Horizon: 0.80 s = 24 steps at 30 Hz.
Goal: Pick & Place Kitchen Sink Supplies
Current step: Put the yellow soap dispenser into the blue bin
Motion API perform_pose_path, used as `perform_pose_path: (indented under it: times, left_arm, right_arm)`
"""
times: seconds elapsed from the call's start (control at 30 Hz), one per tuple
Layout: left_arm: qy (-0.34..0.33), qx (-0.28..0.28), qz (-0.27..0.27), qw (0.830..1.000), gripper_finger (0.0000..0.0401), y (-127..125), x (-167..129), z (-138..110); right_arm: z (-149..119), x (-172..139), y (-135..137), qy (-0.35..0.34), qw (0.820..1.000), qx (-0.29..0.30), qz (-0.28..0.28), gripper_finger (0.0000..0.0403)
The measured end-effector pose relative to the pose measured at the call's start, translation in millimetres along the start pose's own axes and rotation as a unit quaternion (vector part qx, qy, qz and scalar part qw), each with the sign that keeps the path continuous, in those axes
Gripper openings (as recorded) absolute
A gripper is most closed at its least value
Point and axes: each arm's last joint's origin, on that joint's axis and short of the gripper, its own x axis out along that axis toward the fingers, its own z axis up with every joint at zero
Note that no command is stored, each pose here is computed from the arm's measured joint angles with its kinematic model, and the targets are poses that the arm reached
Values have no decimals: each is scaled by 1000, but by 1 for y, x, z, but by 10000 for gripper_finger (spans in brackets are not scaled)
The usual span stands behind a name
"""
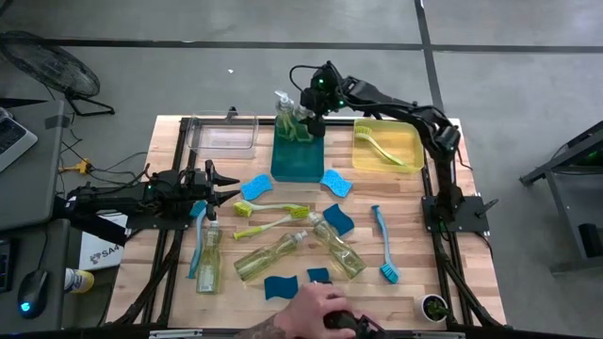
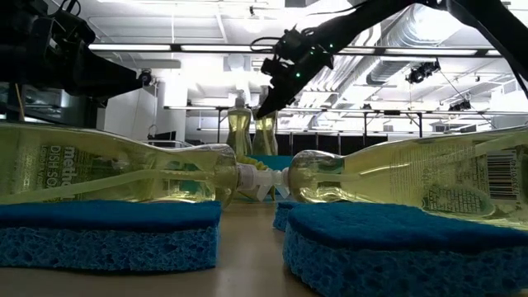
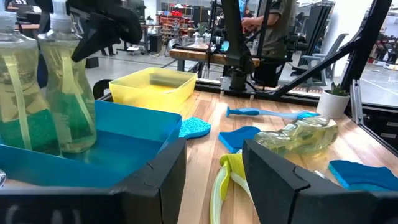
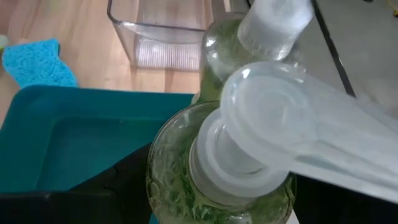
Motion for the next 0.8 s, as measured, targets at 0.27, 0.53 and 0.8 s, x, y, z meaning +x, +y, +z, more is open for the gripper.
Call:
perform_pose_path:
  times: [0.27, 0.53, 0.8]
  left_arm:
    - [0, 0, 0, 1000, 154, 0, 0, 0]
    - [0, 0, 0, 1000, 154, 0, 0, 0]
    - [0, 0, 0, 1000, 154, 0, 0, 0]
  right_arm:
    - [-4, 1, -2, 1, 1000, 5, 0, 280]
    - [-5, 0, -4, 4, 999, 41, -6, 305]
    - [-7, 0, -6, 20, 997, 69, -38, 310]
